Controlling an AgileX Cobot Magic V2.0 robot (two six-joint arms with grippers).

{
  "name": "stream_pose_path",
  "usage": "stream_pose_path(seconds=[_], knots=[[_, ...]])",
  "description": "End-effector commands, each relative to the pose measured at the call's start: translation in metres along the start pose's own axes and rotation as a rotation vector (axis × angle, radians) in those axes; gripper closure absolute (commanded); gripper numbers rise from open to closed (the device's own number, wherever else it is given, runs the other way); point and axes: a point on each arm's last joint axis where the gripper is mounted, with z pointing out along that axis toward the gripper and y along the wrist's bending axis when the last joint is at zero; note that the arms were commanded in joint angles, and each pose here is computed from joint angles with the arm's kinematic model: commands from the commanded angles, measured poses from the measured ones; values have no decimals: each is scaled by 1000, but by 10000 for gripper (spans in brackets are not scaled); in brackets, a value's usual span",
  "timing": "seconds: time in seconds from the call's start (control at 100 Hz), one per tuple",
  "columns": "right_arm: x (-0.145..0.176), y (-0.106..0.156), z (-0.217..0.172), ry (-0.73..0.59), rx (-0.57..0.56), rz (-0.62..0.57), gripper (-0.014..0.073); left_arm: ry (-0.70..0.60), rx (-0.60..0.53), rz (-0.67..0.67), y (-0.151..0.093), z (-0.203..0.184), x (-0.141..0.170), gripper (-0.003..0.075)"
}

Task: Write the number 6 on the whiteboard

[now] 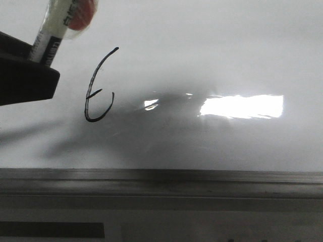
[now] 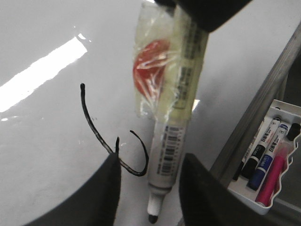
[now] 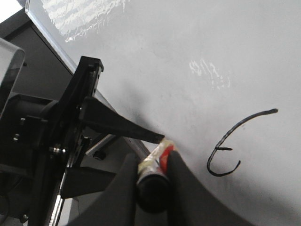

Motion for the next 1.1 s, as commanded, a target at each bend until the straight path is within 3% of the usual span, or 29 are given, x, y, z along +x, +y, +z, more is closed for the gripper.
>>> stream_pose_path(seconds=[0.0,0.06,0.26,0.31,0.38,0.43,0.5,0.61,0.74,0.92,1.09], knots=[[-19,5,-12,-126,-20,-12,665,-99,4,-12,1,-1,-16,638],[-19,5,-12,-125,-19,-12,665,-99,4,-12,1,-1,-16,741],[-19,5,-12,-125,-19,-14,627,-99,4,-14,1,-1,-16,741],[-18,5,-12,-123,-18,-14,551,-99,4,-14,1,-1,-16,741],[-18,4,-12,-123,-18,-15,381,-99,1,-37,1,-1,-16,741],[-19,2,-12,-125,-10,-15,246,-99,-8,-119,2,-1,-16,741],[-19,0,-12,-125,-1,-11,148,-96,-33,-298,6,-1,-15,741],[-20,-3,-12,-125,7,-7,139,-79,-74,-562,11,-1,-12,741],[-19,-3,-12,-121,8,-7,139,-29,-110,-768,14,3,-4,741],[-19,-2,-12,-119,7,-6,139,60,-158,-885,18,17,9,741],[-19,-3,-12,-114,7,-6,139,62,-182,-890,20,22,12,741]])
